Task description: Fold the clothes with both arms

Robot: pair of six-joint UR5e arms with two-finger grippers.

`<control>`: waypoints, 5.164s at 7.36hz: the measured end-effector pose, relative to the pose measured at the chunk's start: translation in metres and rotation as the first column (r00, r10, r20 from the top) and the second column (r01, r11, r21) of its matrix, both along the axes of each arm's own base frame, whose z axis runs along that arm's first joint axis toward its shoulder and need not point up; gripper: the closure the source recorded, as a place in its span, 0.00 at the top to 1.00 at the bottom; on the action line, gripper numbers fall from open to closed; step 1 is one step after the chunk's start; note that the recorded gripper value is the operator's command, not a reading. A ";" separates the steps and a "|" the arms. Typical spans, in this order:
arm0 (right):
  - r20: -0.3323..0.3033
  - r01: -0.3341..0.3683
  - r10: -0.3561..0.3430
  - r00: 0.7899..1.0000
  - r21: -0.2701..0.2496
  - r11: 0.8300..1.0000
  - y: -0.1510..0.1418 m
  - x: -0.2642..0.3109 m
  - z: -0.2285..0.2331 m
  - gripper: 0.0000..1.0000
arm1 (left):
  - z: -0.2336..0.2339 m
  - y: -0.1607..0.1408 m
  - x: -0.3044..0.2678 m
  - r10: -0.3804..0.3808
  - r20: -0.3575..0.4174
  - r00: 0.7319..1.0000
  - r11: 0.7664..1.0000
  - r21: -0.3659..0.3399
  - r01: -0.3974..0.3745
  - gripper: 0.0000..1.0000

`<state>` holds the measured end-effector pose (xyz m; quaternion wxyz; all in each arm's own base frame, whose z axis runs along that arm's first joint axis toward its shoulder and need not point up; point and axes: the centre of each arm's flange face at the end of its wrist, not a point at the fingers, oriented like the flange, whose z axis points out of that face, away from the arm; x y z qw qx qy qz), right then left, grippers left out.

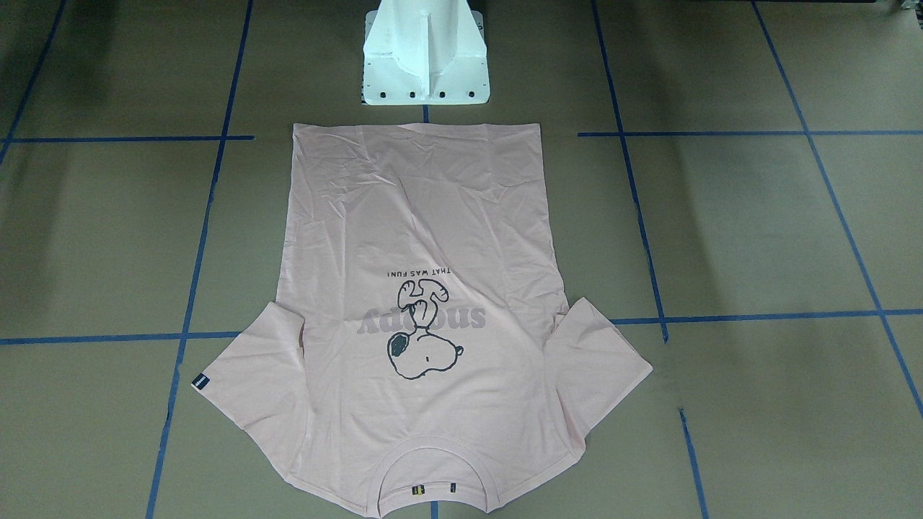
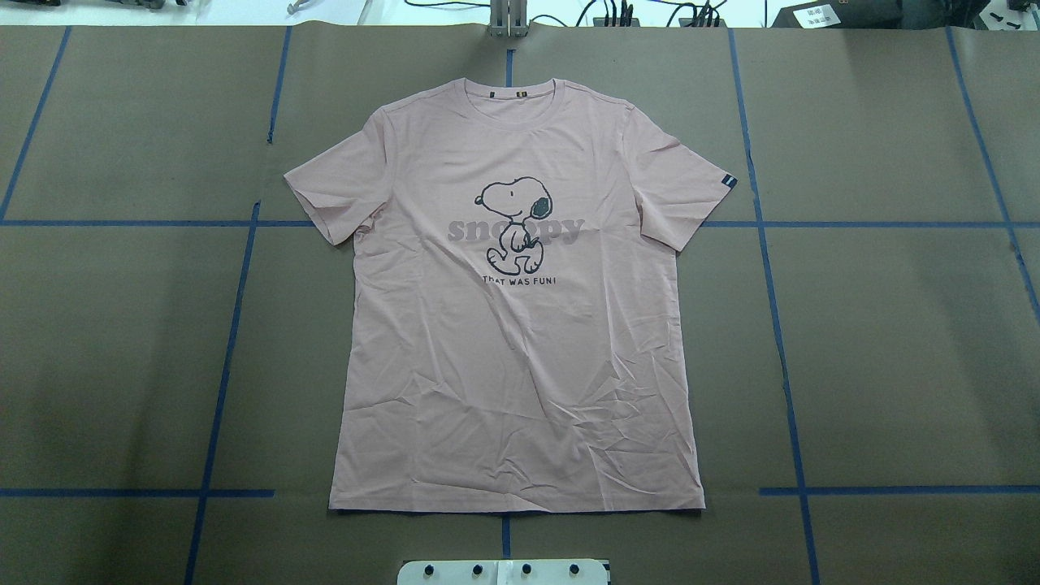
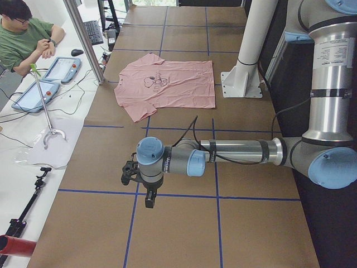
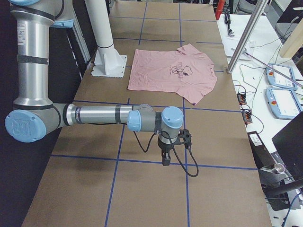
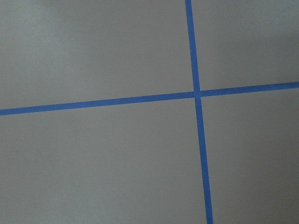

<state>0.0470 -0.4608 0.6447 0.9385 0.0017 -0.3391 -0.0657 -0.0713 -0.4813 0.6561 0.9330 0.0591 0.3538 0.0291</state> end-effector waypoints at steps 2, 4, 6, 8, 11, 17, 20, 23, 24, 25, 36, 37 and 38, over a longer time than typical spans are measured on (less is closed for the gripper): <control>0.001 -0.001 0.001 1.000 0.005 1.000 -0.001 0.000 -0.003 1.00 | -0.004 -0.001 0.000 0.000 -0.001 1.000 1.000 0.010 0.000 1.00; 0.004 -0.001 0.001 1.000 0.028 1.000 -0.004 -0.001 -0.014 1.00 | -0.007 -0.003 0.001 0.002 -0.001 1.000 0.999 0.039 -0.002 1.00; 0.005 0.000 0.000 1.000 0.064 0.998 -0.018 -0.004 -0.033 1.00 | -0.013 -0.007 0.004 0.005 0.003 1.000 0.996 0.084 -0.005 1.00; 0.009 0.022 -0.023 1.000 0.139 0.990 -0.053 -0.018 -0.071 1.00 | -0.026 -0.018 0.012 0.019 0.003 1.000 0.985 0.169 -0.020 1.00; 0.022 0.020 -0.028 0.999 0.287 0.958 -0.120 -0.045 -0.157 1.00 | -0.083 -0.067 0.017 0.024 0.002 1.000 0.921 0.388 -0.022 1.00; 0.180 -0.143 0.092 0.979 0.298 0.944 -0.198 -0.257 -0.233 0.69 | -0.140 -0.107 0.019 -0.036 -0.064 0.997 0.849 0.524 0.064 1.00; 0.203 -0.268 0.227 0.952 0.202 0.942 -0.189 -0.360 -0.236 0.49 | -0.145 -0.105 0.020 -0.042 -0.074 0.996 0.831 0.552 0.076 1.00; 0.161 -0.291 0.262 0.952 0.200 0.936 -0.169 -0.420 -0.219 0.49 | -0.146 -0.105 0.020 -0.042 -0.075 0.996 0.828 0.556 0.077 1.00; 0.150 -0.292 0.265 0.953 0.201 0.935 -0.168 -0.427 -0.212 0.49 | -0.146 -0.105 0.020 -0.042 -0.075 0.996 0.828 0.556 0.077 1.00; 0.137 -0.293 0.270 0.953 0.202 0.934 -0.168 -0.430 -0.205 0.49 | -0.146 -0.104 0.020 -0.041 -0.074 0.996 0.827 0.557 0.076 1.00; 0.102 -0.292 0.276 0.956 0.212 0.933 -0.166 -0.445 -0.182 0.00 | -0.142 -0.101 0.020 -0.039 -0.072 0.997 0.828 0.556 0.072 1.00; 0.101 -0.293 0.278 0.955 0.214 0.932 -0.166 -0.445 -0.181 0.00 | -0.142 -0.101 0.020 -0.039 -0.071 0.997 0.828 0.556 0.072 1.00; 0.104 -0.296 0.279 0.955 0.216 0.931 -0.167 -0.446 -0.186 0.00 | -0.141 -0.101 0.020 -0.038 -0.071 0.997 0.828 0.555 0.072 1.00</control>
